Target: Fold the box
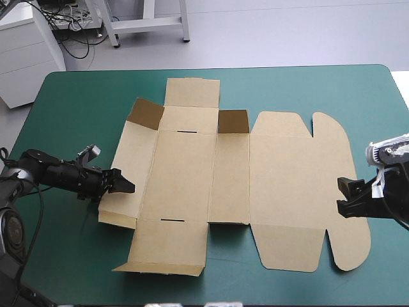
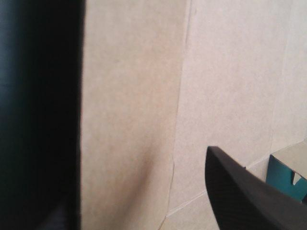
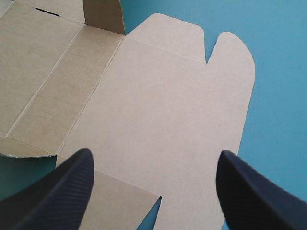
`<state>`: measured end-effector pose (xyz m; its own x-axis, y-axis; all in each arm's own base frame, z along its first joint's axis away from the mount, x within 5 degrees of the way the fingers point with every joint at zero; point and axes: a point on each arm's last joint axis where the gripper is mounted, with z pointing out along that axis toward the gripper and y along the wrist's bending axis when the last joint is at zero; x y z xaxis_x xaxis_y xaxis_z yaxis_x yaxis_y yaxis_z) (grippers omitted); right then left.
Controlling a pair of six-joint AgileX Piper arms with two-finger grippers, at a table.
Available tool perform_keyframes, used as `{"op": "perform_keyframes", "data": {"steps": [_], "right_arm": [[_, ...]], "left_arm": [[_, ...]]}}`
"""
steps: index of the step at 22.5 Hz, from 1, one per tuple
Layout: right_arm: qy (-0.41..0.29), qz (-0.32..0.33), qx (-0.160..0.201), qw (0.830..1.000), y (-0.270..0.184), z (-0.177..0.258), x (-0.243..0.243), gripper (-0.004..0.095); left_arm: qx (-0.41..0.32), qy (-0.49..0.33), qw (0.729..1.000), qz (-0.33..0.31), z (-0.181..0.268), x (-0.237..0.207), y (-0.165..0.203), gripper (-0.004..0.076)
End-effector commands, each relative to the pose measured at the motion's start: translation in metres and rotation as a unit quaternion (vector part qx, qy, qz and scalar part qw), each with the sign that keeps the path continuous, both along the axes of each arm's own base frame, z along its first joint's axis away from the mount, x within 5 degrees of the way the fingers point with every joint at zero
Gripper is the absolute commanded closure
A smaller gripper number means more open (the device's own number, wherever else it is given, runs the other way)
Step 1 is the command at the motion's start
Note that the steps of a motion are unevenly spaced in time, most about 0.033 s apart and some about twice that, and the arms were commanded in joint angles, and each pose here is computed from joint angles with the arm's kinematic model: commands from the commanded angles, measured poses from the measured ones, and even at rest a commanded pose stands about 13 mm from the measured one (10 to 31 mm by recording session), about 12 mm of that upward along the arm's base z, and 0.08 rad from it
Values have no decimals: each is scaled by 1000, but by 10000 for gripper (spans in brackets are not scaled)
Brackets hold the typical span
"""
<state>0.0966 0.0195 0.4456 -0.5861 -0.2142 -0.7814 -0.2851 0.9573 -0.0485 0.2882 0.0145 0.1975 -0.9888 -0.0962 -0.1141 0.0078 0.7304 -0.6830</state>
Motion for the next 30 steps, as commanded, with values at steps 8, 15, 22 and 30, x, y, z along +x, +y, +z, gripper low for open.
{"op": "perform_keyframes", "data": {"steps": [8,15,22,30], "right_arm": [[-23,0,0,1000,0,7,-1,255],[-23,1,1,1000,0,7,-1,255],[-23,1,1,1000,0,7,-1,255],[-23,1,1,1000,0,7,-1,255]], "left_arm": [[-40,-37,998,-24,32,7,-12,514],[-43,-59,996,-43,43,13,-15,753],[48,-113,973,-195,54,19,-51,756],[155,-262,925,-228,117,55,-67,755]]}}
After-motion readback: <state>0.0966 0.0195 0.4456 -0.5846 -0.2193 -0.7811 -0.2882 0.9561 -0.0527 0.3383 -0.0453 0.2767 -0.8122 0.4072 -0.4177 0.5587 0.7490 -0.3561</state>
